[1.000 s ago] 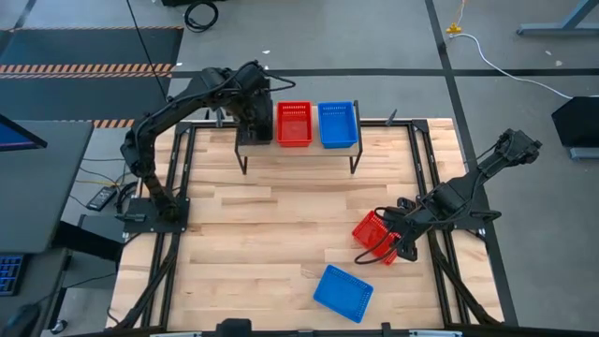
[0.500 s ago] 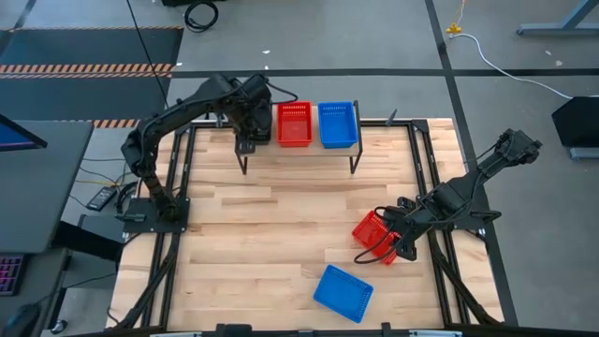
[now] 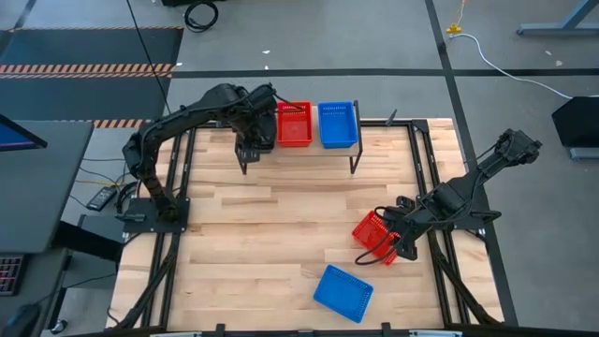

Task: Stack baskets on shelf by color
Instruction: Stack the black bin on the stacked black bins on the shelf

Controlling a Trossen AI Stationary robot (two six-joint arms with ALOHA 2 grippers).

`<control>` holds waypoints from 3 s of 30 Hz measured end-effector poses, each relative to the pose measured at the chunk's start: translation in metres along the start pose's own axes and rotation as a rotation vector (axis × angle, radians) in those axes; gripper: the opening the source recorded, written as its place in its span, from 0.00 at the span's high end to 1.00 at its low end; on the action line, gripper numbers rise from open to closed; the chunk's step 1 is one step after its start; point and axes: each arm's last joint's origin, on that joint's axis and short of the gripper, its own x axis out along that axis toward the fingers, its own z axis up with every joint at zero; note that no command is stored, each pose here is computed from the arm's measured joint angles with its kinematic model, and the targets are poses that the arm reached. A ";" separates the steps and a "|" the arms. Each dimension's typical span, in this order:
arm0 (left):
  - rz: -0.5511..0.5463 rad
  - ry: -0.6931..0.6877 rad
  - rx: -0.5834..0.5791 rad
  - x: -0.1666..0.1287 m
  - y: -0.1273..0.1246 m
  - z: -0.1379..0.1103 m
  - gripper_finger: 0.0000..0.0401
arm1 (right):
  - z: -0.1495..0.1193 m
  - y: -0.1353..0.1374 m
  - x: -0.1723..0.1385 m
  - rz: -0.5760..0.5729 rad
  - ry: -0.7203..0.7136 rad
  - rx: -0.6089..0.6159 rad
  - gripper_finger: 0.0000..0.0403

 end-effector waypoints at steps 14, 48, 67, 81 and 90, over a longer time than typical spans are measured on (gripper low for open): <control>0.101 -0.082 -0.089 -0.039 0.008 0.003 0.58 | -0.004 -0.003 0.000 -0.010 0.067 -0.021 0.40; -0.101 0.005 -0.093 0.008 0.003 0.024 0.61 | -0.006 -0.005 0.000 -0.036 0.078 -0.019 0.40; -0.169 0.046 -0.157 0.034 0.019 0.012 0.60 | -0.006 -0.005 0.000 -0.043 0.069 0.009 0.40; -0.192 -0.020 -0.176 0.043 0.030 0.015 0.59 | -0.006 -0.005 0.000 -0.038 0.071 0.013 0.40; -0.216 -0.010 -0.179 0.058 0.031 0.021 0.59 | -0.006 -0.004 0.000 -0.010 0.091 0.027 0.40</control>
